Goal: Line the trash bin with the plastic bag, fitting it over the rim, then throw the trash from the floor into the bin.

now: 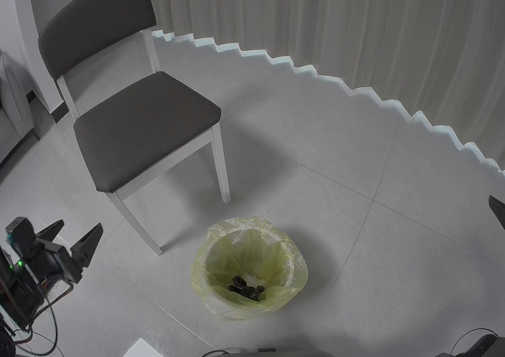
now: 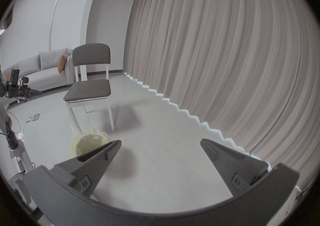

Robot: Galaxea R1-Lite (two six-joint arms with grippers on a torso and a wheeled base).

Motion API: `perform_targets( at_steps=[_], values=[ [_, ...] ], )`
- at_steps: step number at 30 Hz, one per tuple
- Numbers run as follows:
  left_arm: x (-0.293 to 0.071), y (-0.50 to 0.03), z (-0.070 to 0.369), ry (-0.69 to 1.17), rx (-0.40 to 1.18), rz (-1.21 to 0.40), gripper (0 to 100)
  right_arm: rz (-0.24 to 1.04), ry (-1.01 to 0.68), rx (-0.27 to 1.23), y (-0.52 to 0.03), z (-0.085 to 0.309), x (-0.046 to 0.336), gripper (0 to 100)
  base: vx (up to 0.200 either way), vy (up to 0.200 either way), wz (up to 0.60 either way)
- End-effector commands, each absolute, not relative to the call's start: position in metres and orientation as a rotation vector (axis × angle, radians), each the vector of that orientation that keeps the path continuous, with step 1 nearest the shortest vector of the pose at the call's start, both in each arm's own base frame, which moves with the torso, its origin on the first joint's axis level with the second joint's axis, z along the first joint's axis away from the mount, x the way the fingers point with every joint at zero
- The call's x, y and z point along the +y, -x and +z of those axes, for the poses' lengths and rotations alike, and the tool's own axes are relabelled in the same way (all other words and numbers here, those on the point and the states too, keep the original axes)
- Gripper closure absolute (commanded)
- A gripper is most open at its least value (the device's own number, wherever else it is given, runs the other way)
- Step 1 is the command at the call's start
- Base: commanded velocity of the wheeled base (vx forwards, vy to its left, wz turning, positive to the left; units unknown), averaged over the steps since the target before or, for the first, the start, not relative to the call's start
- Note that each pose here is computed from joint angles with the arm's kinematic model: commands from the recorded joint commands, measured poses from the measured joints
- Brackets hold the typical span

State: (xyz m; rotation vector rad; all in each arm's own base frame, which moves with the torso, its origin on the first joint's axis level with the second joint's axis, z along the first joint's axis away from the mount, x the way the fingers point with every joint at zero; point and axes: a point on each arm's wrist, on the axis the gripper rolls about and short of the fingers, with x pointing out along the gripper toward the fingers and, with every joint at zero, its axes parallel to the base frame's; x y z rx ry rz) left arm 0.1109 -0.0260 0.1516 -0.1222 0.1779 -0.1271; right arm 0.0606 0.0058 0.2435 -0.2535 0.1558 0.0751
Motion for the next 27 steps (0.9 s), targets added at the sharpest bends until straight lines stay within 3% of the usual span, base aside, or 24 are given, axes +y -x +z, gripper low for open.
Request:
perform_targets(
  at_steps=[1, 9, 15, 20, 27],
  values=[
    [-0.004, -0.029, 0.151, 0.159, 0.032, -0.098, 0, 0.046, 0.239, 0.032, 0.029, 0.228, -0.004, 0, 0.0, 0.0, 0.0],
    [0.006, 0.032, 0.119, 0.169, 0.023, -0.077, 0, 0.041, 0.125, 0.011, 0.082, 0.19, -0.005, 0, 0.0, 0.0, 0.0],
    [0.007, 0.035, 0.129, 0.268, 0.008, -0.058, 0, 0.082, -0.023, 0.039, 0.101, 0.16, 0.002, 0, 0.0, 0.0, 0.0],
    [0.007, 0.027, 0.106, 0.265, 0.081, 0.035, 0, 0.07, -0.153, 0.159, 0.1, 0.147, 0.002, 0, 0.0, 0.0, 0.0],
    [0.007, 0.022, 0.09, 0.272, 0.131, 0.071, 0, 0.085, -0.157, 0.182, 0.093, 0.14, 0.002, 0, 0.0, 0.0, 0.0]
  ],
)
